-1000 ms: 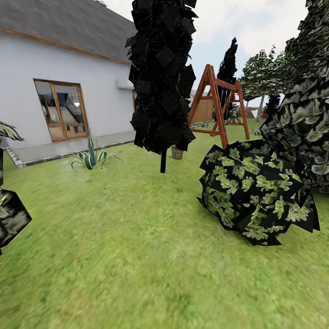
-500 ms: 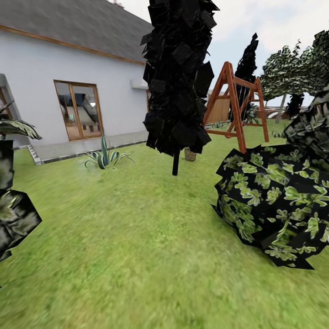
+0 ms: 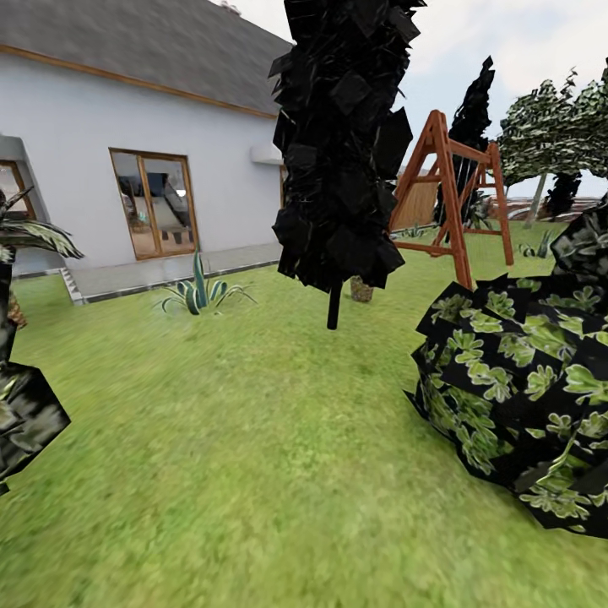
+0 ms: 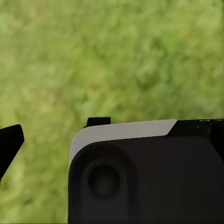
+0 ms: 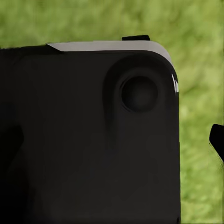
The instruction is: Take the three Easter eggs out of the wicker basket on the lawn in the garden, then place them on the lawn next to a single tree (choose any tree) so that all three eggs are next to the same tree and none are left in the basket.
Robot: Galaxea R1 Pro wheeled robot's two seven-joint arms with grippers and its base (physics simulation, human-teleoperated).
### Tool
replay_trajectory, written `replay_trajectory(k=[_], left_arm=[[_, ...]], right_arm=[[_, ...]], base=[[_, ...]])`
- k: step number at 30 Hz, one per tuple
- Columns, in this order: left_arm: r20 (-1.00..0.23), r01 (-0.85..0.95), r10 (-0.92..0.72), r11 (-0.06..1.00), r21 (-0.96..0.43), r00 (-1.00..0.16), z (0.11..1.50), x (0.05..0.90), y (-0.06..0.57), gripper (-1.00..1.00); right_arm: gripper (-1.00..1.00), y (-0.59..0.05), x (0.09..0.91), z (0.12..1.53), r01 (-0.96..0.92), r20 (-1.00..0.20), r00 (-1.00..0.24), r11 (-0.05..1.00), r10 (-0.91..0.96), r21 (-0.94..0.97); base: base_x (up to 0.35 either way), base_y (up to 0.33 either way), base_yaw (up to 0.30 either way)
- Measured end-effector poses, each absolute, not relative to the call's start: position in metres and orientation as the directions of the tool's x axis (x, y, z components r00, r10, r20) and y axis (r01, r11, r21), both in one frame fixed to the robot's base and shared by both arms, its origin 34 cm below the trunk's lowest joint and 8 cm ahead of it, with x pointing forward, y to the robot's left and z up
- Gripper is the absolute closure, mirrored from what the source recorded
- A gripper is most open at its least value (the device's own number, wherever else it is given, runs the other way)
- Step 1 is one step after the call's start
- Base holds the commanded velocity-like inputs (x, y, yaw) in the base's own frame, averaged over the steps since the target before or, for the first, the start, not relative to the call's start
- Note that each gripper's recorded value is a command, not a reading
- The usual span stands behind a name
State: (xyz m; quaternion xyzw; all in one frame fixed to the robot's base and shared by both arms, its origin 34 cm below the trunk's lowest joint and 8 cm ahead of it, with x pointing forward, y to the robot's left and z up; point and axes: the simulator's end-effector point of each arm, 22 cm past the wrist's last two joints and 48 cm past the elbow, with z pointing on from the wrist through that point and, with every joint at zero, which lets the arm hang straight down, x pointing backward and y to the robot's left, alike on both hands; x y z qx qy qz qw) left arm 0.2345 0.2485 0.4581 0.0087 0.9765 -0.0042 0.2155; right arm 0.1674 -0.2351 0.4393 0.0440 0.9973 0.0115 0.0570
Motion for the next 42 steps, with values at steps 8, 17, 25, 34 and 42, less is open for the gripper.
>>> replay_trajectory(k=[8,17,25,34,42], left_arm=[[-0.421,0.019,0.015,1.000,-0.004,-0.907,0.4581,0.2345,0.2485,-1.00],[-0.421,0.019,0.015,1.000,-0.004,-0.907,0.4581,0.2345,0.2485,-1.00],[-0.421,0.018,0.015,1.000,-0.004,-0.907,0.4581,0.2345,0.2485,-1.00],[-0.421,0.019,0.015,1.000,-0.004,-0.907,0.4581,0.2345,0.2485,-1.00],[-0.421,0.019,0.015,1.000,-0.004,-0.907,0.4581,0.2345,0.2485,-1.00]], right_arm=[[-1.00,-0.2351,0.1674,0.4393,0.087,-0.113,-0.990,0.996,0.089,0.028],[-1.00,-0.2351,0.1674,0.4393,0.086,-0.113,-0.990,0.996,0.089,0.028],[-1.00,-0.2351,0.1674,0.4393,0.085,-0.113,-0.990,0.996,0.088,0.028],[-1.00,-0.2351,0.1674,0.4393,0.086,-0.113,-0.990,0.996,0.088,0.028],[-1.00,-0.2351,0.1674,0.4393,0.085,-0.113,-0.990,0.996,0.088,0.028]], base=[[0.328,0.000,0.209],[0.328,0.000,0.090],[0.328,0.000,0.066],[0.327,-0.027,0.163],[0.328,-0.051,0.039]])
